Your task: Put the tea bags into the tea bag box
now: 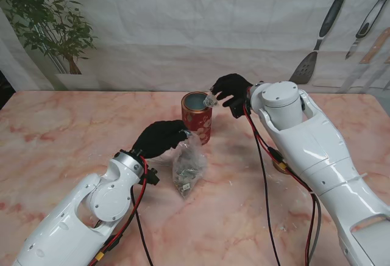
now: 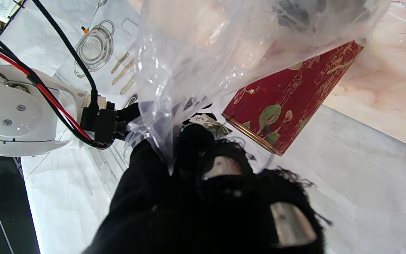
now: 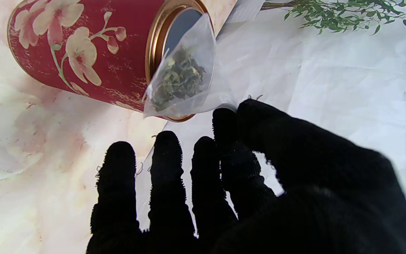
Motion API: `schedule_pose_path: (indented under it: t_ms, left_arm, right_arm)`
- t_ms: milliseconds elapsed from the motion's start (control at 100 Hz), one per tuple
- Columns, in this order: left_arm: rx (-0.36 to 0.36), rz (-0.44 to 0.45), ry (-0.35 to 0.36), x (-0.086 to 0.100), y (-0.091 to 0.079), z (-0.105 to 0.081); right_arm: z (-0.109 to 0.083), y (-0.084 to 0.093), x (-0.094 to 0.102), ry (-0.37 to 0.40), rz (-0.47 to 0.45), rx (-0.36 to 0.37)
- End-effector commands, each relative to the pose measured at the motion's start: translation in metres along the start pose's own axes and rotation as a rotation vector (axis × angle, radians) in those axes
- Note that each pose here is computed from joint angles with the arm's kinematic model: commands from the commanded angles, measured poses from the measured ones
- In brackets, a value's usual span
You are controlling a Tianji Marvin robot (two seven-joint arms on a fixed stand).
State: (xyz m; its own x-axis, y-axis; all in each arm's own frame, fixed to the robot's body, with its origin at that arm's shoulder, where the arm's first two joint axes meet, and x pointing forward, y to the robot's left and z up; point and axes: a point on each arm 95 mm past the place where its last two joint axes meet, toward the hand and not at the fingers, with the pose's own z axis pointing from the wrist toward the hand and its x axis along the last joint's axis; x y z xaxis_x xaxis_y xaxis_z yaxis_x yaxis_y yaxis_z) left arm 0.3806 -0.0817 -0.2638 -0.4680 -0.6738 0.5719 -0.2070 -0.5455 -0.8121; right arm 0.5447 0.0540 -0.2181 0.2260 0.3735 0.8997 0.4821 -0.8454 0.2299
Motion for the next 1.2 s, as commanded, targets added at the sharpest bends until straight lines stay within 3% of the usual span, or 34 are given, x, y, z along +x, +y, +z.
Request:
schedule_pose_path:
  t_ms: [0,440,870,1190]
  left_arm:
    - [-0.009,-0.003,0.007,0.003,-0.001,0.000]
    - [-0.008,-0.004,0.005,0.001,-0.002,-0.002]
    - [-0.012,-0.004,0.007,0.001,-0.001,0.000]
    - [-0.012,-0.007,0.007,0.000,-0.001,-0.001]
  right_arm:
    - [0.003,-0.006,0.006,0.011,-0.006,0.017]
    - [0.015,-0.014,0.005,-0.036,-0.031,0.047]
    - [0.026,-0.014,0.011,-0.025,0.004,-0.004]
    - [0.034,-0.024,0.011,-0.049,0.025,0.005]
